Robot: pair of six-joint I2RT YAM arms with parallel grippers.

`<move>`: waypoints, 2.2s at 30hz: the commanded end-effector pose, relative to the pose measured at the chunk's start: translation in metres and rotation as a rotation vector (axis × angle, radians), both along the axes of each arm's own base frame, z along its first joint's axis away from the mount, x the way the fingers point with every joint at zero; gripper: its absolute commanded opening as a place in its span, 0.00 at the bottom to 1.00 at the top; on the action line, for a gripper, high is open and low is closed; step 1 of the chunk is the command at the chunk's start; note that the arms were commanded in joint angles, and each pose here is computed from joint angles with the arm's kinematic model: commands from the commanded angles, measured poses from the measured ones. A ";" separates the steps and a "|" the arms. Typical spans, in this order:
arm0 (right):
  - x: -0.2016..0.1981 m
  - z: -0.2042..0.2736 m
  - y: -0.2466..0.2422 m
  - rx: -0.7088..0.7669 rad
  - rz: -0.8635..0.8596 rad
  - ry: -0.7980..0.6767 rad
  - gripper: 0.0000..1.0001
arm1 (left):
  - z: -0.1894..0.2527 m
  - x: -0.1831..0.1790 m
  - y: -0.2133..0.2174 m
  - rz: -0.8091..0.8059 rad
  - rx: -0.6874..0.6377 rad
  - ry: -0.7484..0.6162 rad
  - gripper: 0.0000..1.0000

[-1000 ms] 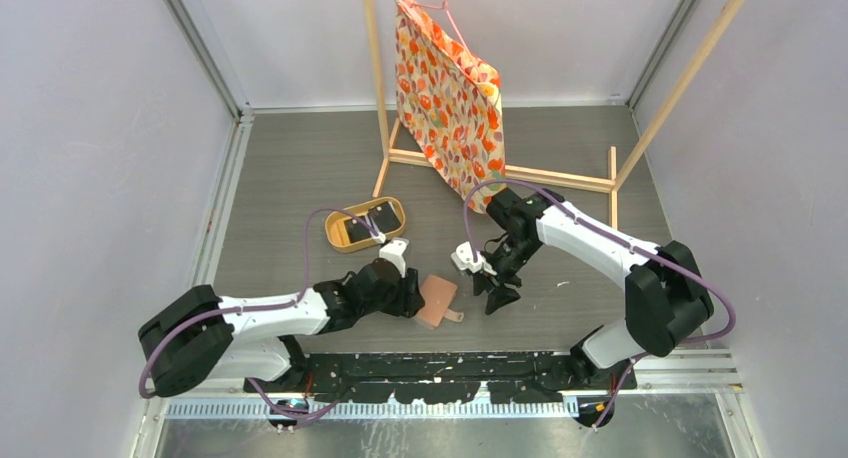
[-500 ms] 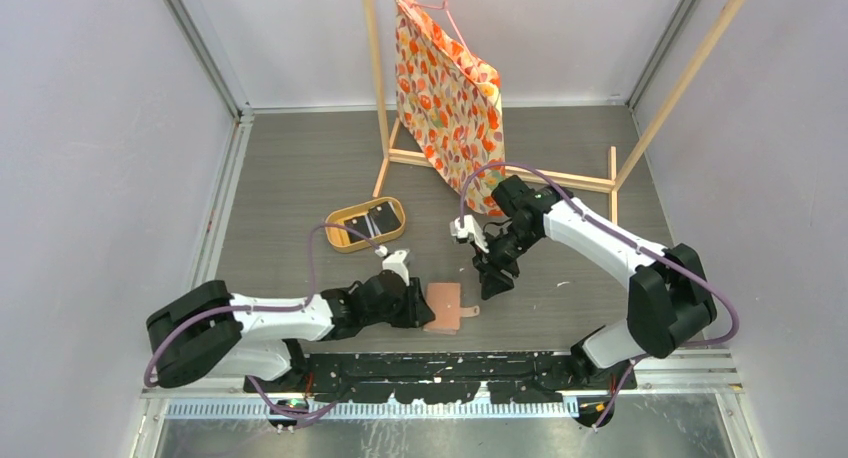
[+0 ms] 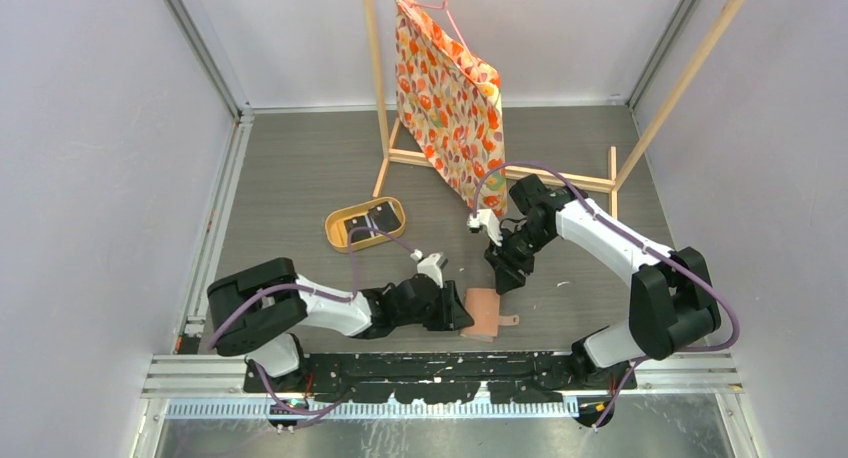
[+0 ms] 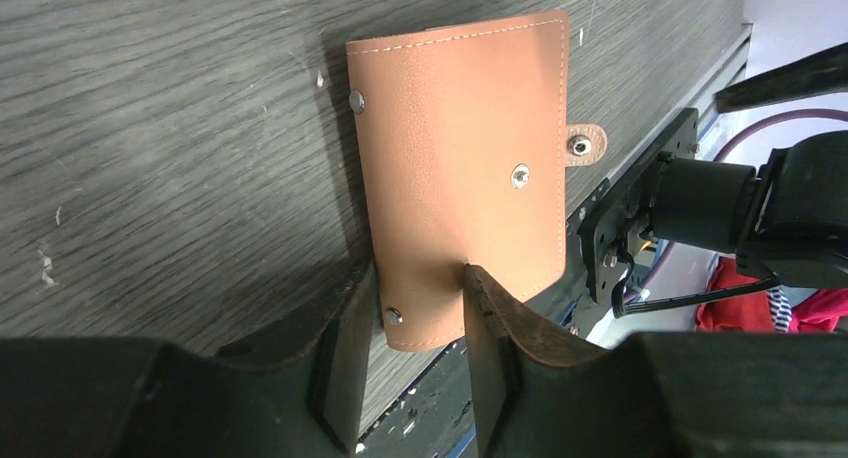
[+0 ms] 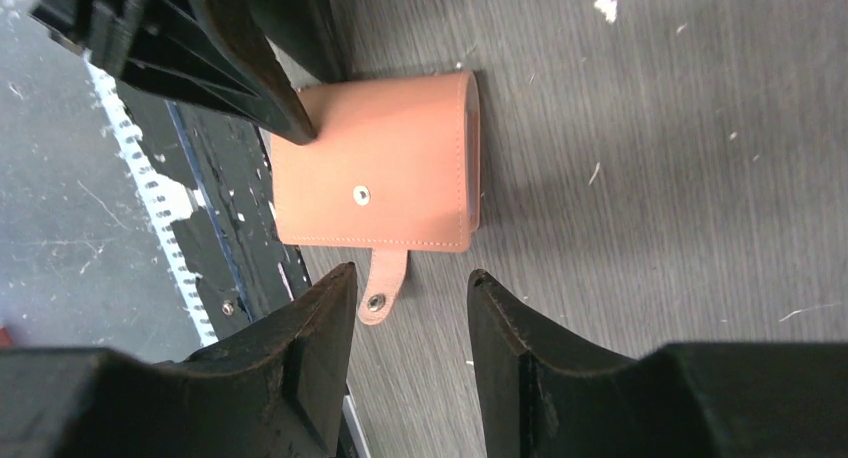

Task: Put the credit cards into the card holder
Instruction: Adjust the card holder at the center of the board.

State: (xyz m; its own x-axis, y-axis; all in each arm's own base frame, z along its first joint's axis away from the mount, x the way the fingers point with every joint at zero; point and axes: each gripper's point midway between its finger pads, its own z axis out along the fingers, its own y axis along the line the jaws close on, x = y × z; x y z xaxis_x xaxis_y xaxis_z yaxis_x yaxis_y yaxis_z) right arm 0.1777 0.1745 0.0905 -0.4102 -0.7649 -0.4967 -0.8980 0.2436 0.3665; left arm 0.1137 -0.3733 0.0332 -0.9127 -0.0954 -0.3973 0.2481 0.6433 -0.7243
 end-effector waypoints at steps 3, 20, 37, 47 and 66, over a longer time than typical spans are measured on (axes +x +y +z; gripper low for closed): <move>-0.009 -0.001 -0.014 -0.050 0.042 -0.013 0.51 | 0.017 0.009 0.023 0.010 0.051 -0.135 0.46; -0.009 0.037 -0.027 0.085 0.055 -0.010 0.49 | 0.073 0.011 0.019 -0.855 -0.112 -0.939 0.77; -0.015 0.038 -0.030 0.093 0.084 0.004 0.49 | 0.037 0.040 -0.015 -1.118 -0.174 -0.835 0.74; -0.017 0.039 -0.030 0.099 0.091 0.007 0.49 | 0.016 0.055 -0.025 -1.121 -0.129 -0.792 0.71; -0.018 0.039 -0.029 0.102 0.090 0.019 0.49 | 0.001 0.059 -0.011 -0.918 -0.050 -0.688 0.02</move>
